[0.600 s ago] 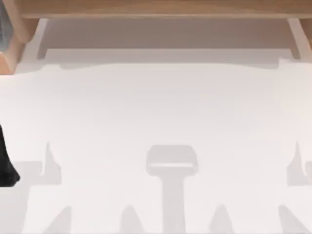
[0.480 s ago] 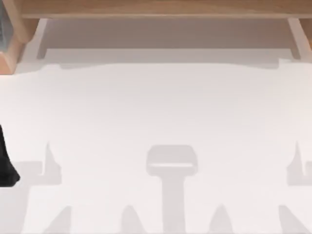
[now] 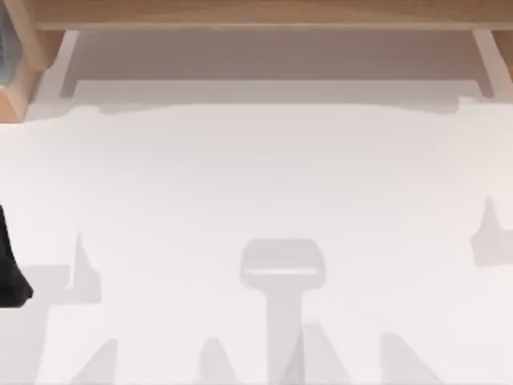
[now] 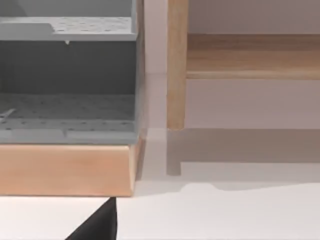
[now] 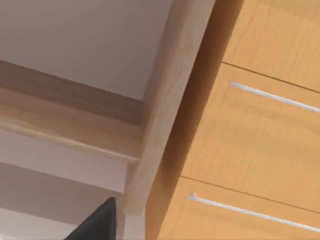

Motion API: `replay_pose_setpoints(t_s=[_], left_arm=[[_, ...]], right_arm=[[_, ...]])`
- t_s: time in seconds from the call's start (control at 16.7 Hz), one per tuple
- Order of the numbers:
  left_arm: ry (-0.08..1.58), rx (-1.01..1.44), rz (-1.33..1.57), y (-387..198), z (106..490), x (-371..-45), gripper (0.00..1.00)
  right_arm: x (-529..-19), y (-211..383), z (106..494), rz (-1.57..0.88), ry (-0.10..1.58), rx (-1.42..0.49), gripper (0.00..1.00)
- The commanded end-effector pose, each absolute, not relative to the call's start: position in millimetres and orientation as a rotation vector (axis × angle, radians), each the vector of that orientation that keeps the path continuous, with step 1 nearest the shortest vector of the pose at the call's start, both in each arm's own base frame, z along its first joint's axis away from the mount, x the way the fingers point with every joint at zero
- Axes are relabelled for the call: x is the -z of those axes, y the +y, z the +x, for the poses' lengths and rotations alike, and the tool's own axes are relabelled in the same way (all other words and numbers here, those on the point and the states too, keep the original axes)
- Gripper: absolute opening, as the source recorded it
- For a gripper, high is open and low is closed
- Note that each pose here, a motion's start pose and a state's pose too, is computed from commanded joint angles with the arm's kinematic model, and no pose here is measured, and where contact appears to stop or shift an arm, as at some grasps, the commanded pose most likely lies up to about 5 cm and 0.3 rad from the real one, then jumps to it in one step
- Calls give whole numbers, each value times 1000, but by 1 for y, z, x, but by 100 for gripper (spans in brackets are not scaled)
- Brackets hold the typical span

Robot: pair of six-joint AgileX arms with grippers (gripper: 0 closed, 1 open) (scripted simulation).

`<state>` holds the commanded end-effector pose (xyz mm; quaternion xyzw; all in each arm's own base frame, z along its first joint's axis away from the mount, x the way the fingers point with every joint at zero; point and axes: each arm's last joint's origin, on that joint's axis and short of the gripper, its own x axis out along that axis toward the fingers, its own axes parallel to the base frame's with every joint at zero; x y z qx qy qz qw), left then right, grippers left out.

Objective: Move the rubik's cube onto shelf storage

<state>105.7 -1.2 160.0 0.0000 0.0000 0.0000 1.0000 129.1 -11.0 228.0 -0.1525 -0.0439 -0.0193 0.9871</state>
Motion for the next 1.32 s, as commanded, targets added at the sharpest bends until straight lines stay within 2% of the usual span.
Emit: replay_pose_setpoints(t_s=[0.24, 0.48, 0.72, 0.9, 1.14, 1.32], left_arm=[[0, 0, 0, -1, 106, -160, 100], [0, 0, 0, -1, 106, -160, 100], [0, 0, 0, -1, 106, -160, 100], [0, 0, 0, -1, 106, -160, 100], [0, 0, 0, -1, 106, -160, 100], [0, 0, 0, -1, 106, -160, 100]], right_arm=[[-262, -27, 183, -592, -76, 45, 100], [-260, -60, 263, -895, -40, 33, 100], [-215, -106, 339, -1172, -9, 13, 100], [-165, -139, 376, -1345, 6, 1, 100], [-109, -170, 398, -1509, 10, 2, 100], [-91, -180, 403, -1566, 8, 7, 100]])
